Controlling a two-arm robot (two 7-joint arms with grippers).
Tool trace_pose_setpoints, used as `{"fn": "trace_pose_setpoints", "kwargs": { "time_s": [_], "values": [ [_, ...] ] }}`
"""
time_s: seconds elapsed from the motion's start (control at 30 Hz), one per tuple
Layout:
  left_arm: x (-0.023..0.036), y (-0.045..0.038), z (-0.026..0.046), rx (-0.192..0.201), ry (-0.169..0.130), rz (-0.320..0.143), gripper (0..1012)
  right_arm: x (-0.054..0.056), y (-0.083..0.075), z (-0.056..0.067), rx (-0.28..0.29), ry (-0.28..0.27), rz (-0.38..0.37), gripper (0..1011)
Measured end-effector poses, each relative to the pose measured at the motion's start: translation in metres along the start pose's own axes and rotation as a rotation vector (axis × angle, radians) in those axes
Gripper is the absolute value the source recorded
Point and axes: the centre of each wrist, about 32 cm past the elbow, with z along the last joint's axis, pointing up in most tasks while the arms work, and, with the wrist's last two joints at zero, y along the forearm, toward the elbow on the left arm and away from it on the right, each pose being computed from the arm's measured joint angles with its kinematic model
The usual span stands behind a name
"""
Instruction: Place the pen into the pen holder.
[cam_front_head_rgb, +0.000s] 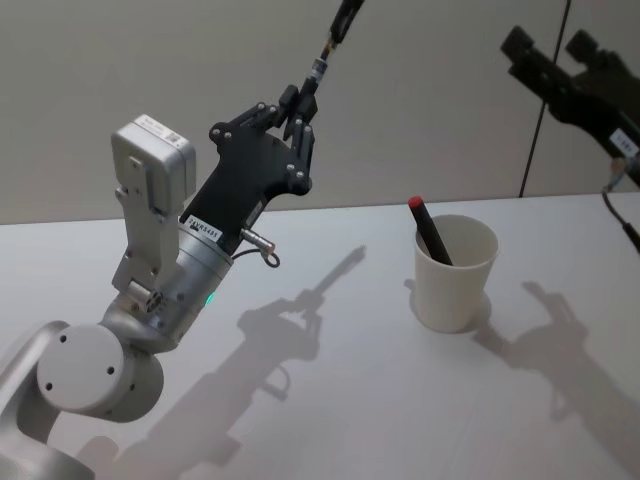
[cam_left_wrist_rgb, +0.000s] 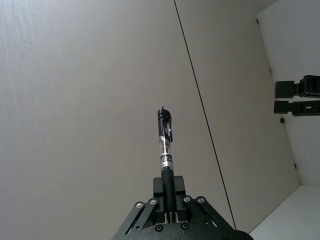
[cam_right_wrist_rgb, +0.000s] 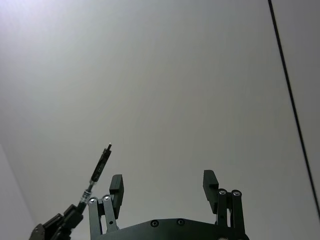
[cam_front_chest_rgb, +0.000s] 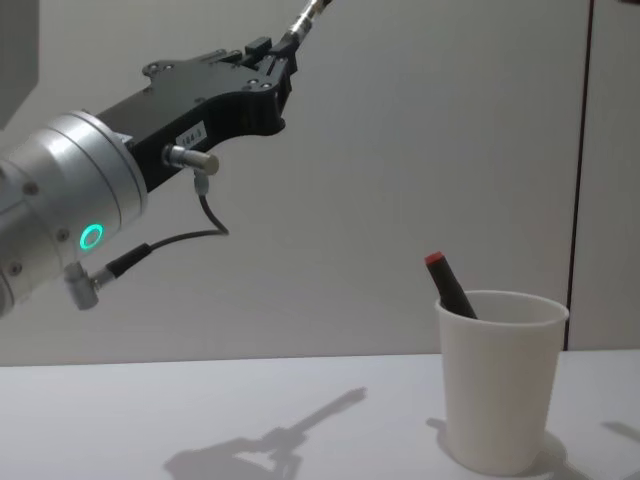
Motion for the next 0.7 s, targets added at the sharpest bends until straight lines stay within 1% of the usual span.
{"fn": "trace_pose_setpoints", "kwargs": {
  "time_s": [0.2, 0.33, 0.53, 0.7],
  "values": [
    [0.0012, 0.0002, 0.0018, -0.004, -0.008, -0.022, 121, -0.006, 0.003, 0.003, -0.03, 0.065, 0.02, 1001],
    [0.0016, 0.0003, 0.0027, -0.006, -0.012, -0.032, 121, -0.008, 0.004, 0.004, -0.045, 0.091, 0.03, 1001],
    [0.002, 0.0005, 0.0033, -0.007, -0.015, -0.04, 121, -0.011, 0.005, 0.005, -0.058, 0.116, 0.041, 1001],
    [0.0022, 0.0006, 0.0037, -0.007, -0.016, -0.045, 123, -0.012, 0.005, 0.005, -0.061, 0.124, 0.047, 1001]
  ]
}}
